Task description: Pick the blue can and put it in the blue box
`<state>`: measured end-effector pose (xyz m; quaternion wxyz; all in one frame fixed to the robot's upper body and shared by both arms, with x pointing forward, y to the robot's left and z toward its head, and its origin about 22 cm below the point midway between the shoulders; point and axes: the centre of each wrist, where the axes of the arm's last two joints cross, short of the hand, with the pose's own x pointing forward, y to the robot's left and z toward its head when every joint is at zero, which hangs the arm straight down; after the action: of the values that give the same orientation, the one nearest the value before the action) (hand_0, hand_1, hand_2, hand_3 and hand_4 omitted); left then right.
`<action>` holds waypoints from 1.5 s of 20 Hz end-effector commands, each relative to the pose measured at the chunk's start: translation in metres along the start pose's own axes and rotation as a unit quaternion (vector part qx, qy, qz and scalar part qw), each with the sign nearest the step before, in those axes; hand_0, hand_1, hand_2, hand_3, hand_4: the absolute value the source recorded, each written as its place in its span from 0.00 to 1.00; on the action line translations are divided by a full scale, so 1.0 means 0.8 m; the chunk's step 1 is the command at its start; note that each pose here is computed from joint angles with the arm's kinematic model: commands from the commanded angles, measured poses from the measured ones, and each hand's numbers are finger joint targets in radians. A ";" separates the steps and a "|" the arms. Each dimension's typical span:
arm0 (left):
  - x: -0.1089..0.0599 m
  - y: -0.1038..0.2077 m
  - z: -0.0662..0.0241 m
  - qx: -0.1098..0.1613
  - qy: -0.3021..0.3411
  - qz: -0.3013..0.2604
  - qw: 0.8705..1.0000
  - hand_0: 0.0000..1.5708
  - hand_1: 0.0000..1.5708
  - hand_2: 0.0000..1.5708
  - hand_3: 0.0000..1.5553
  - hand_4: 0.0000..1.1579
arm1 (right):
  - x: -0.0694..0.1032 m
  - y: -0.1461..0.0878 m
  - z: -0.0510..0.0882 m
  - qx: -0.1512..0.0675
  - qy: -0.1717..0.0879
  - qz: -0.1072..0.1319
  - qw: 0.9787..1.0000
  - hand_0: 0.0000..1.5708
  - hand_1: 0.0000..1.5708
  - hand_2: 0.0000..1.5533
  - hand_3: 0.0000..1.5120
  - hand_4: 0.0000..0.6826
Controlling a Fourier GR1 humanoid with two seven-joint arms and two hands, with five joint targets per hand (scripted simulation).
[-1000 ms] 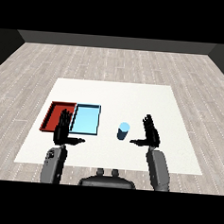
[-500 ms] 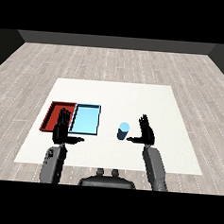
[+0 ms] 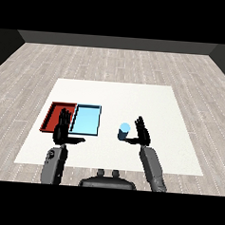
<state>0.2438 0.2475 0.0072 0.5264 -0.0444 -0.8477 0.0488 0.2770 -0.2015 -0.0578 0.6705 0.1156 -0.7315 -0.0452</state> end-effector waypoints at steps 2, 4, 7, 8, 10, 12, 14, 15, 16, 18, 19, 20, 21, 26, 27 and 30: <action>-0.017 -0.004 0.007 0.007 0.001 -0.002 1.000 0.00 0.00 0.00 0.00 0.00 | -0.004 -0.008 0.000 0.008 0.000 -0.003 1.000 0.00 0.00 0.00 0.00 0.00; -0.007 0.002 0.014 -0.003 -0.006 -0.007 1.000 0.00 0.00 0.00 0.00 0.00 | -0.006 0.023 0.005 0.005 0.000 -0.003 1.000 0.00 0.00 0.00 0.00 0.00; -0.002 0.009 -0.004 0.005 -0.010 -0.004 1.000 0.00 0.00 0.00 0.00 0.00 | -0.022 0.034 -0.020 0.007 0.009 -0.007 1.000 0.00 0.00 0.00 0.00 0.00; -0.015 0.031 0.001 0.002 -0.004 -0.009 1.000 0.00 0.00 0.00 0.00 0.00 | -0.010 0.021 -0.010 0.012 0.012 -0.016 1.000 0.00 0.00 0.00 0.00 0.00; 0.009 0.016 0.009 -0.005 -0.002 -0.002 1.000 0.00 0.00 0.00 0.00 0.00 | -0.023 0.028 0.002 0.014 0.012 -0.012 1.000 0.00 0.00 0.00 0.00 0.00; 0.007 0.020 0.002 0.002 -0.014 -0.006 1.000 0.00 0.00 0.00 0.00 0.00 | -0.021 0.025 -0.017 0.027 0.012 -0.013 0.999 0.00 0.00 0.00 0.00 0.00; -0.009 0.003 -0.011 0.005 0.001 -0.007 1.000 0.00 0.00 0.00 0.00 0.00 | -0.008 0.030 -0.026 0.019 0.010 -0.012 1.000 0.00 0.00 0.00 0.00 0.00; 0.000 -0.001 -0.011 0.001 0.001 -0.009 1.000 0.00 0.00 0.00 0.00 0.00 | -0.015 0.035 -0.013 0.021 0.008 -0.007 1.000 0.00 0.00 0.00 0.00 0.00; 0.000 0.009 -0.011 -0.004 0.000 -0.014 1.000 0.00 0.00 0.00 0.00 0.00 | -0.032 0.028 -0.015 0.015 0.014 -0.007 1.000 0.00 0.00 0.00 0.00 0.00; -0.023 0.031 0.011 0.002 -0.004 -0.012 1.000 0.00 0.00 0.00 0.00 0.00 | -0.020 0.026 -0.007 0.021 0.019 -0.007 1.000 0.00 0.00 0.00 0.00 0.00; 0.006 0.012 -0.004 -0.003 -0.009 -0.011 1.000 0.00 0.00 0.00 0.00 0.00 | -0.024 0.036 -0.041 0.016 0.012 -0.019 1.000 0.00 0.00 0.00 0.00 0.00; 0.002 0.012 -0.010 -0.003 -0.001 -0.003 1.000 0.00 0.00 0.00 0.00 0.00 | -0.014 0.043 -0.010 0.022 0.015 -0.018 0.999 0.00 0.00 0.00 0.00 0.00; -0.003 0.031 -0.001 0.001 -0.002 -0.009 1.000 0.00 0.00 0.00 0.00 0.00 | -0.027 0.053 -0.031 0.020 0.019 -0.022 0.999 0.00 0.00 0.00 0.00 0.00; 0.003 0.005 0.025 0.009 -0.002 -0.013 1.000 0.00 0.00 0.00 0.00 0.00 | -0.009 0.061 -0.032 0.030 0.020 -0.014 0.999 0.00 0.00 0.00 0.00 0.00; 0.008 0.022 -0.010 -0.005 -0.005 -0.016 1.000 0.00 0.00 0.00 0.00 0.00 | -0.038 0.059 -0.021 0.030 0.023 -0.016 0.999 0.00 0.00 0.00 0.00 0.00; 0.028 -0.009 0.019 0.014 -0.013 -0.009 1.000 0.00 0.00 0.00 0.00 0.00 | -0.015 0.050 -0.052 0.032 0.024 -0.006 0.999 0.00 0.00 0.00 0.00 0.00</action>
<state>0.2366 0.2543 0.0111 0.5217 -0.0337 -0.8512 0.0462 0.3052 -0.1554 -0.0623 0.6819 0.1453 -0.7163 -0.0290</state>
